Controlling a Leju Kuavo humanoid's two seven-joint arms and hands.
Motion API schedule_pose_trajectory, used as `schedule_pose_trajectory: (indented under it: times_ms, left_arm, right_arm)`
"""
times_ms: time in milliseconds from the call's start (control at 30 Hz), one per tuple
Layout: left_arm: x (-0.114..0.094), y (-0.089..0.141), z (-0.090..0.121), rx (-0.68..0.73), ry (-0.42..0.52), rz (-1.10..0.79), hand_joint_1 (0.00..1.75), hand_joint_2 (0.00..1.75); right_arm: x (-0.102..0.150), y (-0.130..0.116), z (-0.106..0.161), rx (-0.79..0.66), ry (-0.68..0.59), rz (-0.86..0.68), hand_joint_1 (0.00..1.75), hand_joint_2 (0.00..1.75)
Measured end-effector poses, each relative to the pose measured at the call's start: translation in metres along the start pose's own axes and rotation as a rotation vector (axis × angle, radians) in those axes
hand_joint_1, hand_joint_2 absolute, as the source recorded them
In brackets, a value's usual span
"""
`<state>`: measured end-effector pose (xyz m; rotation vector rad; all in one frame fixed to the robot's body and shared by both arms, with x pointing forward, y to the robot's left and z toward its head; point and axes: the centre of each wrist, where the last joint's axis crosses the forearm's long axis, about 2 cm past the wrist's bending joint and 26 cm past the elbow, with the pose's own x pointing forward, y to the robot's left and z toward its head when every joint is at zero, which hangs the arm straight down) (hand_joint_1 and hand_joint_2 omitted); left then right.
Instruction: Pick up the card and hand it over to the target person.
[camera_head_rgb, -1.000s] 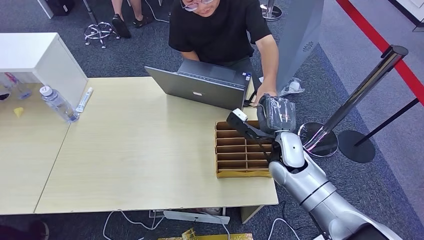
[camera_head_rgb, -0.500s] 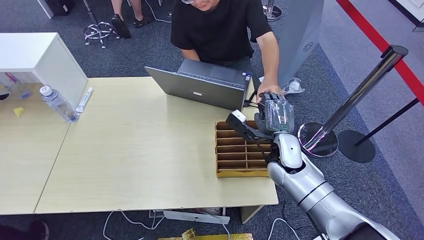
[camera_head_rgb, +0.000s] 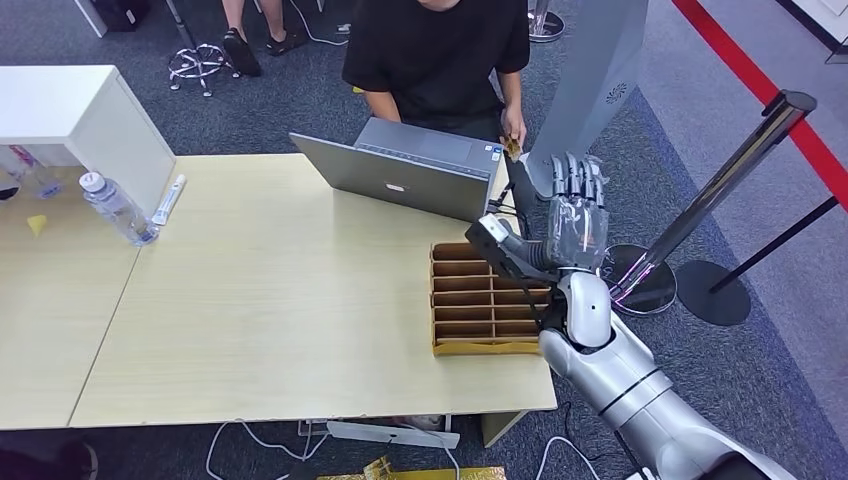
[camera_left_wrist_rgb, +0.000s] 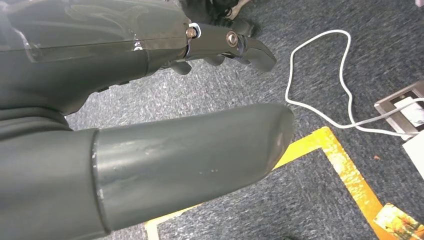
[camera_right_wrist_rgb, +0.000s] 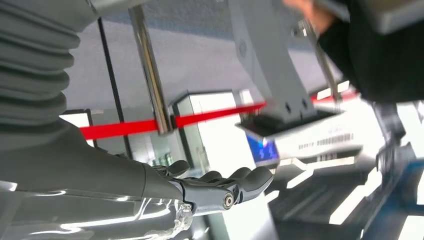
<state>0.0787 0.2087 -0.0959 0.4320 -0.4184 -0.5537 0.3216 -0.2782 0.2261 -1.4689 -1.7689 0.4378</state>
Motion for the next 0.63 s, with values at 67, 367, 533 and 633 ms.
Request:
schedule_pose_trajectory:
  times_ms: [67,367,533,633]
  left_arm:
    - [-0.002,0.000,0.000,0.004,0.024,0.024,0.00,0.00]
    - [-0.003,0.002,-0.001,0.032,0.126,0.163,0.00,0.00]
    - [-0.005,0.004,-0.002,0.029,0.192,0.223,0.00,0.00]
    - [-0.006,0.006,-0.003,0.027,0.217,0.238,0.00,0.00]
  right_arm:
    - [-0.014,-0.027,0.008,-0.077,0.029,0.012,0.00,0.00]
    - [-0.087,-0.111,0.084,-0.249,0.290,0.162,0.00,0.00]
    - [-0.135,-0.129,0.138,-0.244,0.575,0.223,0.00,0.00]
    - [-0.163,-0.125,0.179,-0.255,0.703,0.211,0.00,0.00]
